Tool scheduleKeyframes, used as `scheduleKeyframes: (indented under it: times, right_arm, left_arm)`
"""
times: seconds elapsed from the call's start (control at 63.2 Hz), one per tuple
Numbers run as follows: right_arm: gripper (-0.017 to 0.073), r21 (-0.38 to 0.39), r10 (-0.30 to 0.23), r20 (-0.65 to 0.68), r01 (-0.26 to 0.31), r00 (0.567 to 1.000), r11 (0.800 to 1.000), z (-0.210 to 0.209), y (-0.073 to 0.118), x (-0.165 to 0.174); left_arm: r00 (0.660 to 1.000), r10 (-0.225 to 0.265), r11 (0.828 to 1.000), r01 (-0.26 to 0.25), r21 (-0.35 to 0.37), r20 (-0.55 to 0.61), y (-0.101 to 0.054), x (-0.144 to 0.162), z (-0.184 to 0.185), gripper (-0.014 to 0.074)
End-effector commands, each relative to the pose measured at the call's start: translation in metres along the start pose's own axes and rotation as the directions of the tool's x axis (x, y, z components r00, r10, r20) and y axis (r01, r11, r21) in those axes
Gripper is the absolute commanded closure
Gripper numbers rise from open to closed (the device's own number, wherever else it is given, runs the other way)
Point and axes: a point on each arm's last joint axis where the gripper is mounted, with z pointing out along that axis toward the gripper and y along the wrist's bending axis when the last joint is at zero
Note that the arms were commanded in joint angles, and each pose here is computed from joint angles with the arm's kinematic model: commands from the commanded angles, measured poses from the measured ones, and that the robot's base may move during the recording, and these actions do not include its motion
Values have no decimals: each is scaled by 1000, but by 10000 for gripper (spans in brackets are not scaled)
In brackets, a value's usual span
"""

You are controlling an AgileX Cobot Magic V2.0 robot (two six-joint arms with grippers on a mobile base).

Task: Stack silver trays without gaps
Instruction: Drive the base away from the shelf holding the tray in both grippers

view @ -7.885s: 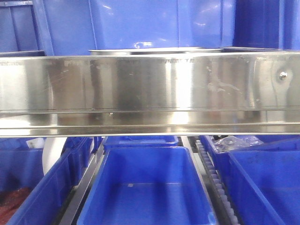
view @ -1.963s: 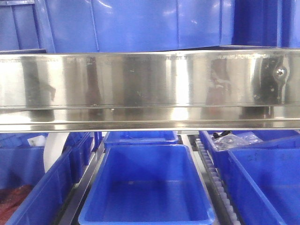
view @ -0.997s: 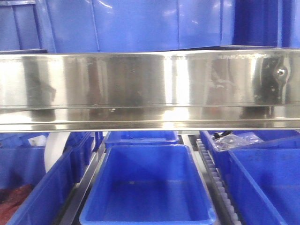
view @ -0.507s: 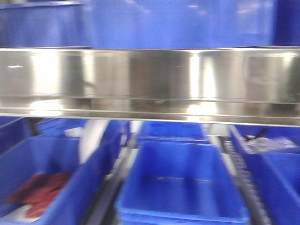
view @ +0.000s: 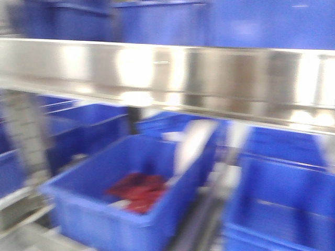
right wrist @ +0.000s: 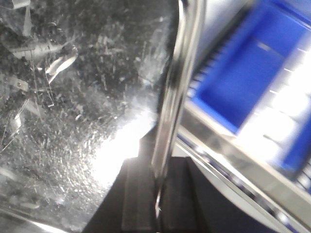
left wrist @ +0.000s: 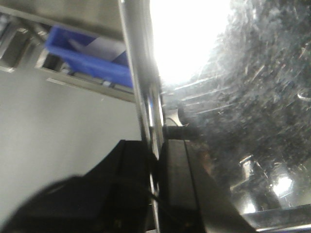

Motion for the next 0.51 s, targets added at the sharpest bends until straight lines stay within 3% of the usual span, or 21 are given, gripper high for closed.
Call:
scheduleKeyframes:
  times: [0.0,0.491]
  right_arm:
    - [503,-49,-6,34,7,999,999,-21,2,1]
    - [503,-49,-6,34,7,999,999,-21,2,1]
  left_arm:
    - [999,11,999,-12,34,39,0,-1,-20,642]
    - [999,11,999,-12,34,39,0,-1,-20,642]
